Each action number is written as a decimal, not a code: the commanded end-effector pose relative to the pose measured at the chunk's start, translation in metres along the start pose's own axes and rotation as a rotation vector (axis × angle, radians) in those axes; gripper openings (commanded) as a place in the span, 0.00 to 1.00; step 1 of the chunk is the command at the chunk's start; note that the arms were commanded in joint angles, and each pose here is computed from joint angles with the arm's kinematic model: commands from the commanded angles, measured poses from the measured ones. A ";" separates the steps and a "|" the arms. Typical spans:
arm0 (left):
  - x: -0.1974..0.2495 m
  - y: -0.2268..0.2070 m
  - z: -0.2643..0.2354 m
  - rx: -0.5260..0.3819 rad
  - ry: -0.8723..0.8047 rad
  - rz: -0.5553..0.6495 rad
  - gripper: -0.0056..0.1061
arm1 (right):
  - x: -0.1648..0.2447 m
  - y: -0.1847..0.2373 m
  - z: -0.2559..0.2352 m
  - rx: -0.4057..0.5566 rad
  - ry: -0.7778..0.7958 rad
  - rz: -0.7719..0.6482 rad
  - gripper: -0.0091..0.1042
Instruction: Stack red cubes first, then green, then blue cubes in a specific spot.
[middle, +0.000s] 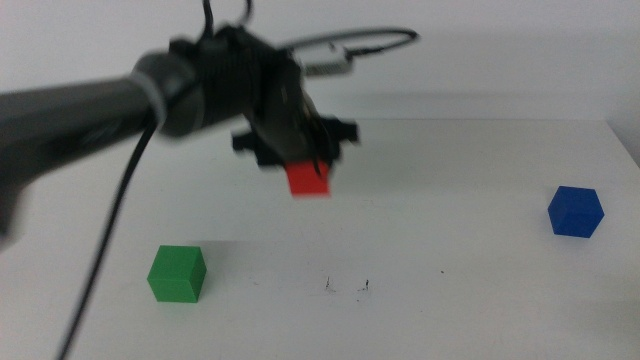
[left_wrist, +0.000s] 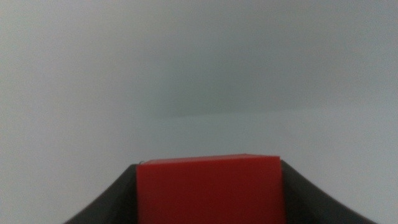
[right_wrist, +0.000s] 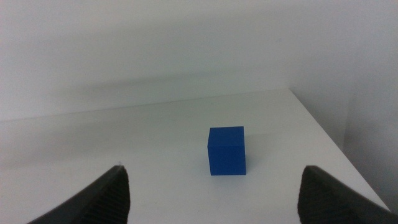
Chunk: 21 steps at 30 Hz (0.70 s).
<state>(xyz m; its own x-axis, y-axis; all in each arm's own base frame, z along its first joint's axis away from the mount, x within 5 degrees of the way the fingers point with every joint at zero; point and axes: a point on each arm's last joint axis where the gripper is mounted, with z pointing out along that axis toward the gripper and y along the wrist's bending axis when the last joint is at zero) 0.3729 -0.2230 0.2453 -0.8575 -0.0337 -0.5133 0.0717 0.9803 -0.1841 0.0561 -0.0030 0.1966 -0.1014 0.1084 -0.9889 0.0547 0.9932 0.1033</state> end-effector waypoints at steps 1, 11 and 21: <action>0.034 -0.013 -0.021 0.046 -0.058 -0.074 0.28 | 0.000 0.000 0.000 0.003 -0.012 -0.017 0.90; 0.095 -0.046 0.007 -0.009 0.001 -0.082 0.28 | 0.000 0.000 0.000 0.003 -0.012 -0.017 0.90; 0.112 -0.046 0.043 -0.036 0.063 -0.076 0.28 | 0.000 0.000 0.000 0.003 -0.012 -0.017 0.90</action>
<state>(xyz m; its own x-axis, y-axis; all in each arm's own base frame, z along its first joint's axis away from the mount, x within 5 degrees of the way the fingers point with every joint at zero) 0.2965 -0.2775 0.1618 -0.8906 -0.0924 -0.4454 -0.0141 0.9843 -0.1760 0.0561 -0.0030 0.1966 -0.1014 0.1084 -0.9889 0.0547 0.9932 0.1033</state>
